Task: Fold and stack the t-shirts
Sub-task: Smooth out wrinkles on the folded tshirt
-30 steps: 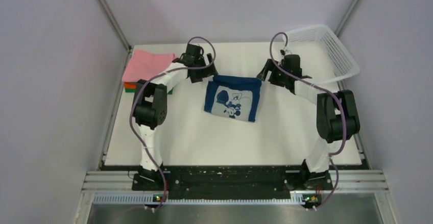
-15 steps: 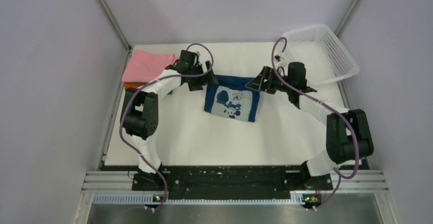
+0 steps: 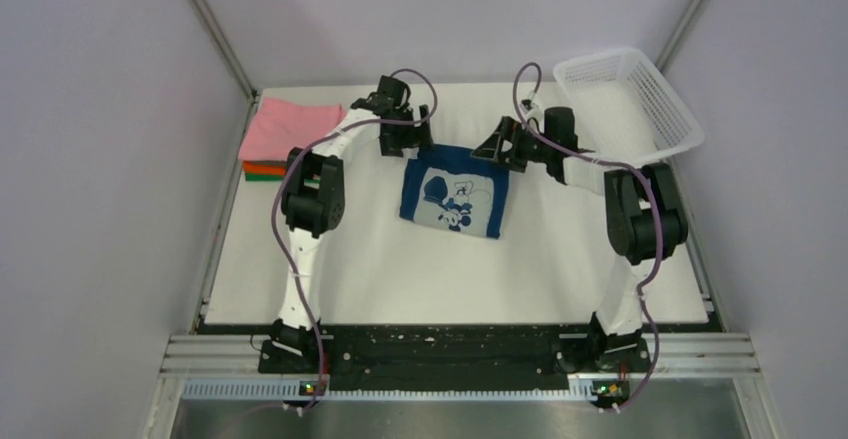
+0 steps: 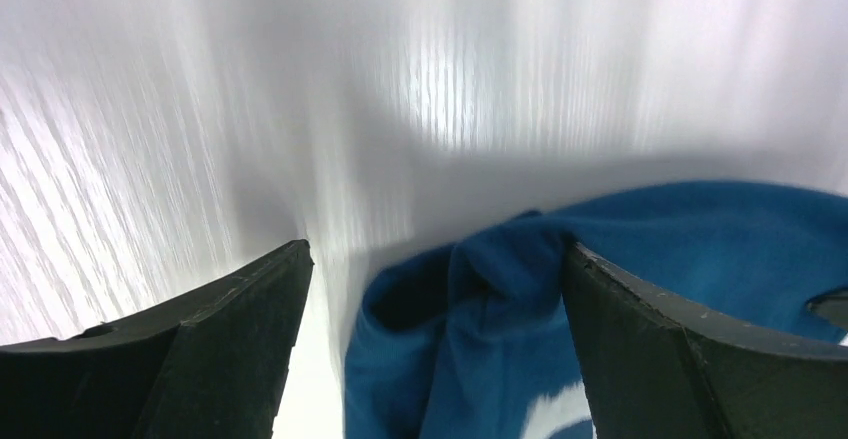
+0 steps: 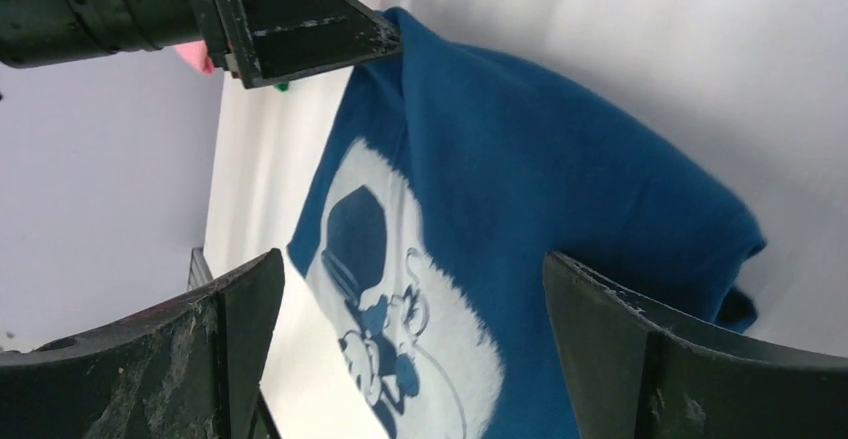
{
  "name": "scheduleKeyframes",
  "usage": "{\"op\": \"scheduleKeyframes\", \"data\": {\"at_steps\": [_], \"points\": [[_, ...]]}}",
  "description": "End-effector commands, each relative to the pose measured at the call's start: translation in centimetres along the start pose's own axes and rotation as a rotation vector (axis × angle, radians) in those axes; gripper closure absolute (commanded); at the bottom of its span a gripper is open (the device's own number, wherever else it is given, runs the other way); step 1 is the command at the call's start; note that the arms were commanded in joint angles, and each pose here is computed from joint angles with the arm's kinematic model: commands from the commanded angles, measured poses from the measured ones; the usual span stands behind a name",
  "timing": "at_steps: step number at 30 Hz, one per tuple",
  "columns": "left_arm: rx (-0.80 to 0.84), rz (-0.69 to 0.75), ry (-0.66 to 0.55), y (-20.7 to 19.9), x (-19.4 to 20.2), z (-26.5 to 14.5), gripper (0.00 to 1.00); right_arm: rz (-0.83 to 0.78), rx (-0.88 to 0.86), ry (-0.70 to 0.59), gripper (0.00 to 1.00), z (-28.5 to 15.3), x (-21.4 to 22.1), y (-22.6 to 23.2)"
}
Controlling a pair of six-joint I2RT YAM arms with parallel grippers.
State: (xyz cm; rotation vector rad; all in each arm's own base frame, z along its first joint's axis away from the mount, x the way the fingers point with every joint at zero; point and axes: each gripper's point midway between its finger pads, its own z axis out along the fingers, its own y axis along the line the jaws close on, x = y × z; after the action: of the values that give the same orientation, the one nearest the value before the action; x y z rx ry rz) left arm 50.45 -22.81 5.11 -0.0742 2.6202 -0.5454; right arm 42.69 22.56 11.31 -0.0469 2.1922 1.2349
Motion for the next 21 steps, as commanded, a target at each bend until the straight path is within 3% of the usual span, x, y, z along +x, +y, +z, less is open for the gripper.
{"op": "scheduleKeyframes", "data": {"at_steps": [1, 9, 16, 21], "points": [[-0.074, -0.002, 0.03, 1.4, -0.1, 1.8, 0.01, -0.029, 0.027, -0.022, 0.01, 1.4, -1.8, -1.7], [-0.002, -0.037, 0.044, 0.1, 0.2, 2.2, 0.01, 0.038, 0.117, 0.025, 0.01, 2.8, -0.5, -5.9], [0.017, -0.012, -0.07, -1.6, -2.6, -2.8, 0.01, -0.083, 0.121, -0.083, 0.01, -0.9, -4.8, -0.5], [0.074, -0.028, -0.13, -3.0, -2.4, -6.3, 0.01, -0.152, 0.176, -0.176, 0.01, -5.6, -4.9, 2.6]]}}
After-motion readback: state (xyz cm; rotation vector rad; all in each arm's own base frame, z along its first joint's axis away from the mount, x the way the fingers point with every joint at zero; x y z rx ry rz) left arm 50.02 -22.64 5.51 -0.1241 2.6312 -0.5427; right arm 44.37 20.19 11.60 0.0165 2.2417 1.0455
